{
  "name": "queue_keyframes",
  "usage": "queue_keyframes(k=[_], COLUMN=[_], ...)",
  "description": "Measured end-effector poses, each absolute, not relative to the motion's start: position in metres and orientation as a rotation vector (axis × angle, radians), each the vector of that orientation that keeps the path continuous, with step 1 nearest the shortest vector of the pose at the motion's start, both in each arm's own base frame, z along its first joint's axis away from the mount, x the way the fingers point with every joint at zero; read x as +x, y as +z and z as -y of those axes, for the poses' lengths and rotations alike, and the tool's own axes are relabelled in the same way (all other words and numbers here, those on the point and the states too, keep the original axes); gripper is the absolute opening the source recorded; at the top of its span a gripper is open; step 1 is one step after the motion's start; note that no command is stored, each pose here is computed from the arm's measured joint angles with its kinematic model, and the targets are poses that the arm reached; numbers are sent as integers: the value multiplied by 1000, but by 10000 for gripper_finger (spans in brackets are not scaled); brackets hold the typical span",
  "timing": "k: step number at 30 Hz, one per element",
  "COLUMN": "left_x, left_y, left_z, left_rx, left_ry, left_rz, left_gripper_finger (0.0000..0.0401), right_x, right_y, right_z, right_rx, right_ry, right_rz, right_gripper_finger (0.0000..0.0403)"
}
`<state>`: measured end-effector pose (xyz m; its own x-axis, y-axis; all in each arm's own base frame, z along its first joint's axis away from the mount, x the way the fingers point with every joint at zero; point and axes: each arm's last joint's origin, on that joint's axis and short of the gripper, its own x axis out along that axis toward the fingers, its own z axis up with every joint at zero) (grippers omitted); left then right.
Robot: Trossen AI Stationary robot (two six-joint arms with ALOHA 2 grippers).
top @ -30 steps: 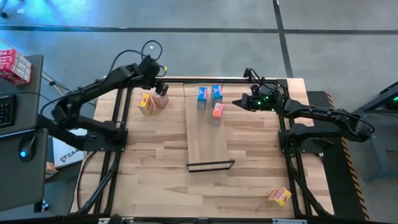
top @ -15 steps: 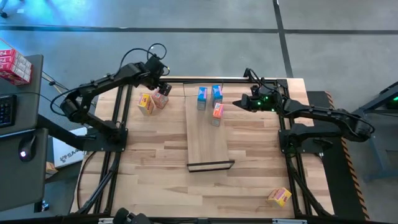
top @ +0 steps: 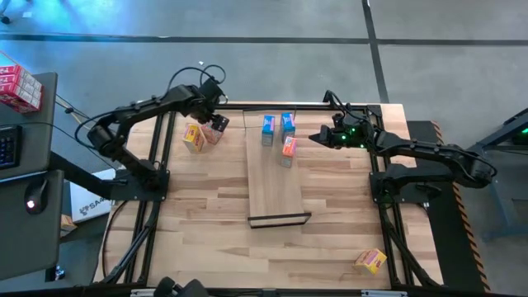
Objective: Stack cereal on shelf
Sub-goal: Put the orange cereal box on the shelf aligned with the other orange cereal box
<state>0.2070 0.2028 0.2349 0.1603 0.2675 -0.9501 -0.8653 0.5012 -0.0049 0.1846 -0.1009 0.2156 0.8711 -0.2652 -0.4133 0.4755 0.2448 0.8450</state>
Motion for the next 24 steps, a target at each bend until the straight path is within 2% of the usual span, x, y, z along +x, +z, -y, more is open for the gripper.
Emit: queue_keyframes(k=[11,24], left_x=[206,208], left_y=[231,231], left_z=[-200,-198], left_rx=[-691,-772], left_ry=[874,832], left_rz=[-1174,-1145], left_gripper_finger=[253,158], right_x=[185,185], right_y=[216,216], right_z=[101,101], right_rx=[1224,1224], right_ry=[-510,-510], right_rz=[-200,-200], right_gripper_finger=[0,0])
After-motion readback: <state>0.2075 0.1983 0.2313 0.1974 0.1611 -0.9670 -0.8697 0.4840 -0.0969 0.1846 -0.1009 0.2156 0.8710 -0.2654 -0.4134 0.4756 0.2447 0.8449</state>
